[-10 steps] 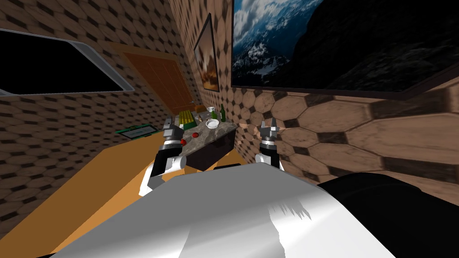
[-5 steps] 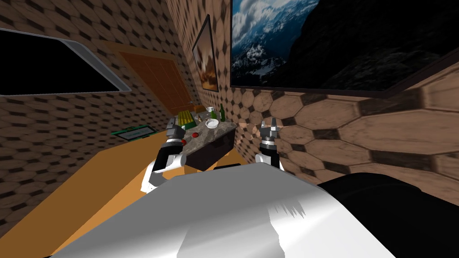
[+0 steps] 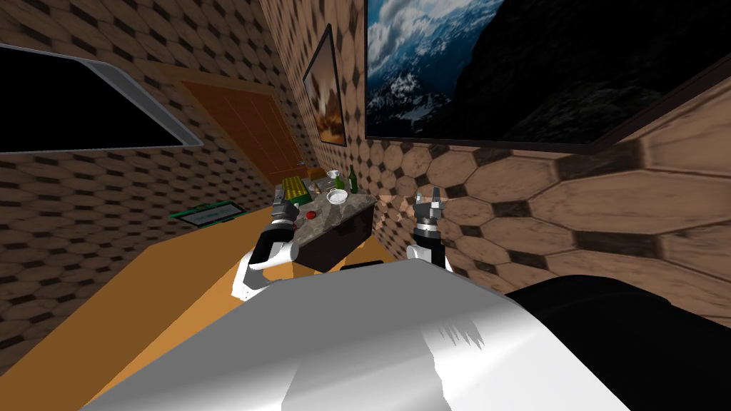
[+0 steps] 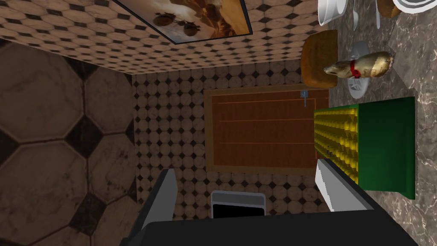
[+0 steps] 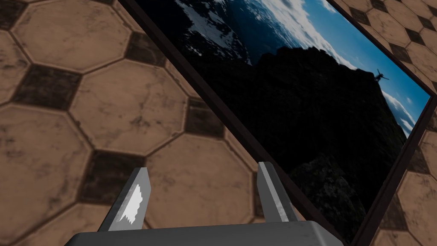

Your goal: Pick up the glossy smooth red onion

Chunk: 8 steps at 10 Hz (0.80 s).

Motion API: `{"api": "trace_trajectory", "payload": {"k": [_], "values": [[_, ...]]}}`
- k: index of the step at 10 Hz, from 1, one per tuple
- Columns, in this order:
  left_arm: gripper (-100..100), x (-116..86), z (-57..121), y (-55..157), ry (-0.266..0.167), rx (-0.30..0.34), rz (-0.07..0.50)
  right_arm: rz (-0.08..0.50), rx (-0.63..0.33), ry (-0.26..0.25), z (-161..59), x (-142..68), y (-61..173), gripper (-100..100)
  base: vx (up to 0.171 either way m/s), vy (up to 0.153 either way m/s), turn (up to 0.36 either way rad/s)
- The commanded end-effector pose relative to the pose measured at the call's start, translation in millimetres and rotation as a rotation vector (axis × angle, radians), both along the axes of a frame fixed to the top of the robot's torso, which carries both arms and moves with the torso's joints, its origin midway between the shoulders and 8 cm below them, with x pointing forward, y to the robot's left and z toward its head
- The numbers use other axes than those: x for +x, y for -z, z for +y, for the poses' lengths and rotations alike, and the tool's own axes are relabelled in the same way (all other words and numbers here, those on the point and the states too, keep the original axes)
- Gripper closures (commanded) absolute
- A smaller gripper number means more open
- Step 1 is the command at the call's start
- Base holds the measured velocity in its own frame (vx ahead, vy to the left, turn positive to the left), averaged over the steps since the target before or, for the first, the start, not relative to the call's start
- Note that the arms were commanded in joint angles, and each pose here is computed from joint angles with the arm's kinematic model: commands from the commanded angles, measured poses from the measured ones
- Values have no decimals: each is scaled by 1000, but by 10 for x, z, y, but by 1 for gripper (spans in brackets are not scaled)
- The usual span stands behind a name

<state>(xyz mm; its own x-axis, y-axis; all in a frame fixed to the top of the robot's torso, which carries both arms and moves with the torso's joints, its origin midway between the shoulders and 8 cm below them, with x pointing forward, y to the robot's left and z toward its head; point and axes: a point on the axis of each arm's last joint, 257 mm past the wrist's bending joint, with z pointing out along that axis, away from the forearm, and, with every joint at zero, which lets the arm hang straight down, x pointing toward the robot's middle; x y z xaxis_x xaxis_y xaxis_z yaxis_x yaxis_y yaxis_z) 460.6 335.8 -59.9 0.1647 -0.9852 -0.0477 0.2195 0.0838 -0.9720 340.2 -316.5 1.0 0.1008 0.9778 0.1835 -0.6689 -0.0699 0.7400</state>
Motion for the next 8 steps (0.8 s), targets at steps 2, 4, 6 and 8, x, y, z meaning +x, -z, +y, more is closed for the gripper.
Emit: {"api": "trace_trajectory", "payload": {"k": [2, 4, 6, 8], "values": [[-100, 90, 42, 187, -7, -34, 67, 0, 0, 0, 0, 0, 0, 0, -22, 27, -42], [-100, 155, 58, 314, -10, -56, 112, 0, 0, 0, 0, 0, 0, 0, -17, 30, -36], [-100, 216, 69, 449, -13, -79, 160, 0, 0, 0, 0, 0, 0, 0, -13, 28, -37], [-100, 272, 71, 572, -15, -101, 202, 0, 0, 0, 0, 0, 0, 0, -13, 28, -37]]}}
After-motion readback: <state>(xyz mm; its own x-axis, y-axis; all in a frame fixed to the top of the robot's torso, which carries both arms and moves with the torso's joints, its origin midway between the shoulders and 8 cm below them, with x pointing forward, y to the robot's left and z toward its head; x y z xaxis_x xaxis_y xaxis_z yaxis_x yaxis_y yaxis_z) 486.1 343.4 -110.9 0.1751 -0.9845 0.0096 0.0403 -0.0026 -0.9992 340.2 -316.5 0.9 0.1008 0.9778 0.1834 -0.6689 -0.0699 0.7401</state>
